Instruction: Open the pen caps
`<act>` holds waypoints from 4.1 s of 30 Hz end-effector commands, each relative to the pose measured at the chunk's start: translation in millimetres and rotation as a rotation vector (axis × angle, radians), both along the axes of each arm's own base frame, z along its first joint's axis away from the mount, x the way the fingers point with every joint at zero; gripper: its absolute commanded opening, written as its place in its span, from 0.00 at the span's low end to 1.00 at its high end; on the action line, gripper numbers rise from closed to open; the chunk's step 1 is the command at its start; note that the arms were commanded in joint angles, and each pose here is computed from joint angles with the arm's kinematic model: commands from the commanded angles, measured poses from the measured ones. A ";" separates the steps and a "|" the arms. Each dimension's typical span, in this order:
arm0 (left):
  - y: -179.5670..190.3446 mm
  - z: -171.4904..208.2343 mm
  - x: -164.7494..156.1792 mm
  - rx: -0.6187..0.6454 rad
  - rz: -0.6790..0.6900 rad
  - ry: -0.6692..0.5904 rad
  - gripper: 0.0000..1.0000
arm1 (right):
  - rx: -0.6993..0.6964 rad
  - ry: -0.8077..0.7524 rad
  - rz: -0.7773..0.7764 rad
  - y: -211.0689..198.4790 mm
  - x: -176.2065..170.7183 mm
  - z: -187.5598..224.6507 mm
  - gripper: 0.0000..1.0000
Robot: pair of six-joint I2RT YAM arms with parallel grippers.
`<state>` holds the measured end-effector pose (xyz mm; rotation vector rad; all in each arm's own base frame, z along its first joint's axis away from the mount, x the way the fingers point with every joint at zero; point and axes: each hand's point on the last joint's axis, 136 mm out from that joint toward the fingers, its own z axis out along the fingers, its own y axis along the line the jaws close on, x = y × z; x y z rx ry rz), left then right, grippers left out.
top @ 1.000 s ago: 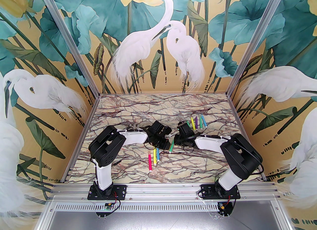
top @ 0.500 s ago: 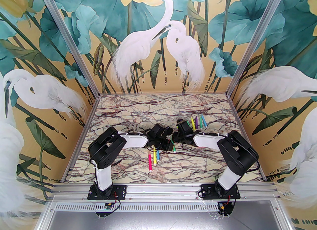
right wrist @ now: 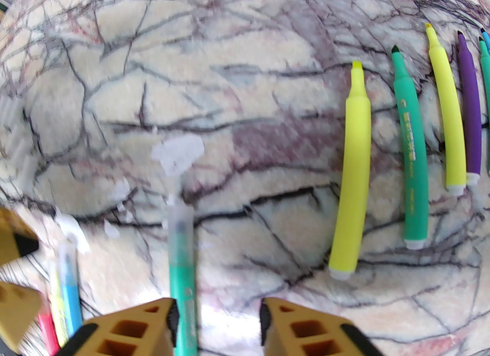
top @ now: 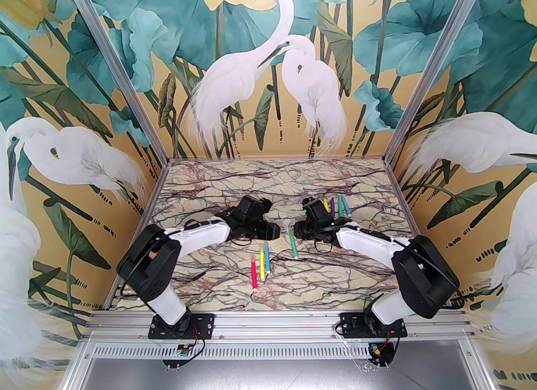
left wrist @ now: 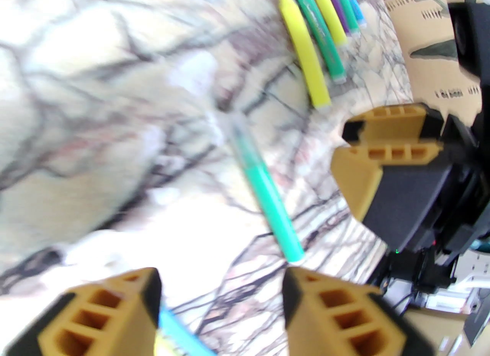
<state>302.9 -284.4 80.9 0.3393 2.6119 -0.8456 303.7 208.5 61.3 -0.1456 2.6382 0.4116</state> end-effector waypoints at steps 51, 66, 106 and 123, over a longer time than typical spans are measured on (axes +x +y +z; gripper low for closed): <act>104.5 43.3 31.4 0.112 0.233 -0.270 0.89 | -0.364 0.282 0.083 18.9 -29.7 -61.4 0.14; 54.6 59.0 36.8 -0.146 0.148 -0.191 0.87 | -0.181 0.099 0.194 37.8 -25.6 -6.1 0.11; -50.5 85.7 10.9 -0.484 -0.120 0.007 0.46 | 0.089 -0.183 0.362 67.2 -39.4 73.8 0.10; -53.1 96.1 9.2 -0.508 -0.134 0.013 0.17 | 0.109 -0.202 0.362 66.8 -40.9 64.0 0.36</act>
